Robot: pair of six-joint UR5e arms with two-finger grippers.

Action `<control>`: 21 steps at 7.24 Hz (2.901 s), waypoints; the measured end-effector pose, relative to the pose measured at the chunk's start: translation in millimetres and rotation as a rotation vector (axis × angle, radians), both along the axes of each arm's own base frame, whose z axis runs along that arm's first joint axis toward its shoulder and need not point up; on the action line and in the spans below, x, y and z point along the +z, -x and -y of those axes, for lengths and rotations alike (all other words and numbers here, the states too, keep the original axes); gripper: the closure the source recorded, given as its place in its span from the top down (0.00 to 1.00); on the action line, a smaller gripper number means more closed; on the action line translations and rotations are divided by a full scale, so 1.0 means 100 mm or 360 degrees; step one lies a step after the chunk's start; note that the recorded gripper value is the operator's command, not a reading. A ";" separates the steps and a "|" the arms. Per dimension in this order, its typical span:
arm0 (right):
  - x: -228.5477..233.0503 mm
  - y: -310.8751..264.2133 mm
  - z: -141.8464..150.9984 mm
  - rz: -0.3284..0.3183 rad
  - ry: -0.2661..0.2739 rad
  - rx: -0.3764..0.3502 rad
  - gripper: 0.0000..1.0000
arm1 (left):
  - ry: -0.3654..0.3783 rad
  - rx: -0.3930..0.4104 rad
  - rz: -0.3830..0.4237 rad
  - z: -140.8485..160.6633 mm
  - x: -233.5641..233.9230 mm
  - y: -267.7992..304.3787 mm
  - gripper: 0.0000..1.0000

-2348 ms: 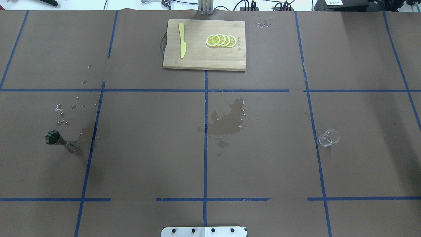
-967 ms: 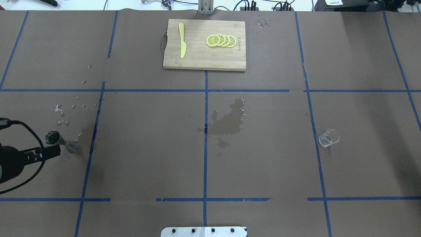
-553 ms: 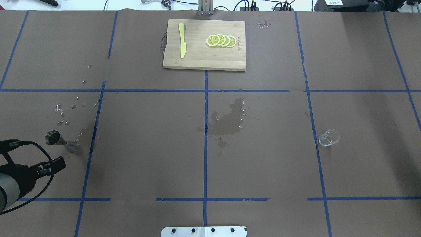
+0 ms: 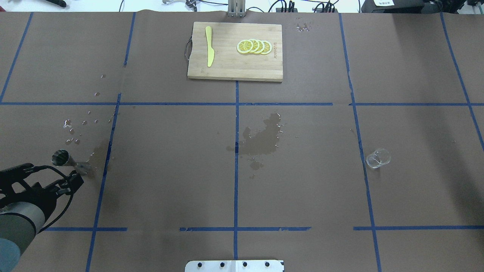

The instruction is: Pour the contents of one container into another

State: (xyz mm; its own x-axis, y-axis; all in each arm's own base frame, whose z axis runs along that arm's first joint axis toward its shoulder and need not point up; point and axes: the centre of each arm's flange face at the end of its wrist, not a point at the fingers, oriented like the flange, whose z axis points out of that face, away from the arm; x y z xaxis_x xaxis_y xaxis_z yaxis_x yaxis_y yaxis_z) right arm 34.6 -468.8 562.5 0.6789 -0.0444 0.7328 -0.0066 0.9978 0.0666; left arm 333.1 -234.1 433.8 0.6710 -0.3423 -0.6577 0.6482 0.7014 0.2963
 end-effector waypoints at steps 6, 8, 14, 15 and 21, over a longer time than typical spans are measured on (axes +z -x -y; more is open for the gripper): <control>0.00 0.00 0.00 -0.0001 -0.0001 -0.0002 1.00 | -0.0443 -0.0118 0.0216 -0.08 0.51 -0.51 0.98; 0.00 0.01 0.00 -0.0001 -0.0001 -0.0002 1.00 | -0.0454 -0.0121 0.0254 -0.07 0.70 -0.71 0.97; 0.03 0.00 -0.01 0.0001 0.0010 -0.0001 1.00 | -0.0447 -0.0231 0.0294 0.24 0.85 -0.70 0.86; 0.04 0.00 -0.01 0.0000 0.0014 -0.0001 1.00 | -0.0447 -0.0238 0.0272 0.27 0.80 -0.84 0.81; 0.04 0.00 -0.01 -0.0001 0.0014 -0.0002 1.00 | -0.0443 -0.0283 0.0270 0.41 0.79 -0.96 0.70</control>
